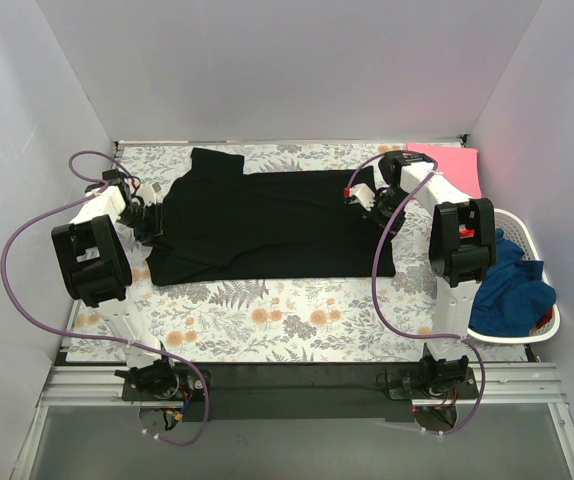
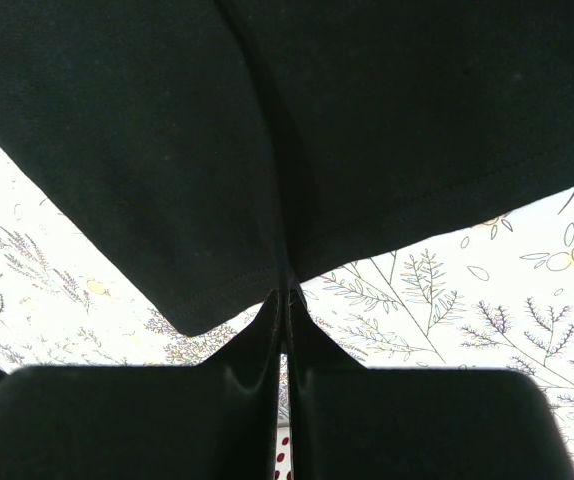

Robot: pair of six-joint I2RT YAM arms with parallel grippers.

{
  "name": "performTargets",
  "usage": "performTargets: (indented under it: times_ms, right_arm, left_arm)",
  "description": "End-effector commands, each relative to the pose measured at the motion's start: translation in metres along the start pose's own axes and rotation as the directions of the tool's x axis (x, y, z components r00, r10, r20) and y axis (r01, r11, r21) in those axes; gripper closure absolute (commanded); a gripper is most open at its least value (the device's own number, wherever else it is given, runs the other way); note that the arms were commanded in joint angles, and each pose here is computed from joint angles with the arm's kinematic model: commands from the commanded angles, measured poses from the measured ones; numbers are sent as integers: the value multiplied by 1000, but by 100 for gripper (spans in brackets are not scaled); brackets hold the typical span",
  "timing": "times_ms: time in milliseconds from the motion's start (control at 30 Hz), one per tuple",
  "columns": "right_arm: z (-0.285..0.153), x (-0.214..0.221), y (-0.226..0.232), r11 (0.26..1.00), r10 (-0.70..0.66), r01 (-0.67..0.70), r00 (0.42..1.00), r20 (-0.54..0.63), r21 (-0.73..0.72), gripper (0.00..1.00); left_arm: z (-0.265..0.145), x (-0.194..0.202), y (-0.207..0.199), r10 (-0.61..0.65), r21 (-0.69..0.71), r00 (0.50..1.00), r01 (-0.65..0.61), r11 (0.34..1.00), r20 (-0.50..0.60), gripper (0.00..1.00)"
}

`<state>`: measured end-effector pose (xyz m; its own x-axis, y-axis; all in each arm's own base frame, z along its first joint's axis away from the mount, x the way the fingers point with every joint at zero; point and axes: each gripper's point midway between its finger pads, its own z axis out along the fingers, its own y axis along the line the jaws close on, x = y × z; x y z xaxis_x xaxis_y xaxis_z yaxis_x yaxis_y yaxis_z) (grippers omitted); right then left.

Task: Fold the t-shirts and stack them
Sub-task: Fold the tshirt

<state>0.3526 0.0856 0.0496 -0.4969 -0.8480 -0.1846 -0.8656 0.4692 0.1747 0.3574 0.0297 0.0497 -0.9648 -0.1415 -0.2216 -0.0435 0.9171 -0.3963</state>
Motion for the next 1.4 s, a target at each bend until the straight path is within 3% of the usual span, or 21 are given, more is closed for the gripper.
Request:
performTargets:
  times_ms: [0,367,500,800,1367]
  right_arm:
    - [-7,-3,0,1000,-14,14,1000,6,4,99]
    - [-6,-2,0,1000,-12,12,1000,-2,4,99]
    - [-6,-3,0,1000,-11,11,1000,0,5,99]
    - [-20,1,5,999,-24,24,1000,6,34,99]
    - [-45,12,22,995,-53,50,998,24,85,99]
  left_arm:
    - [-9,0,-6,31,2,999,-31,1000,15,78]
    - [-5,-1,-7,37,11,999,-37,999,3,82]
    - [-6,-2,-11,40,27,999,-40,999,-3,100]
    - [-60,-12,-26,43,11,992,-44,999,116,100]
    - [-140,8,-63,-51,28,955,45,999,291,100]
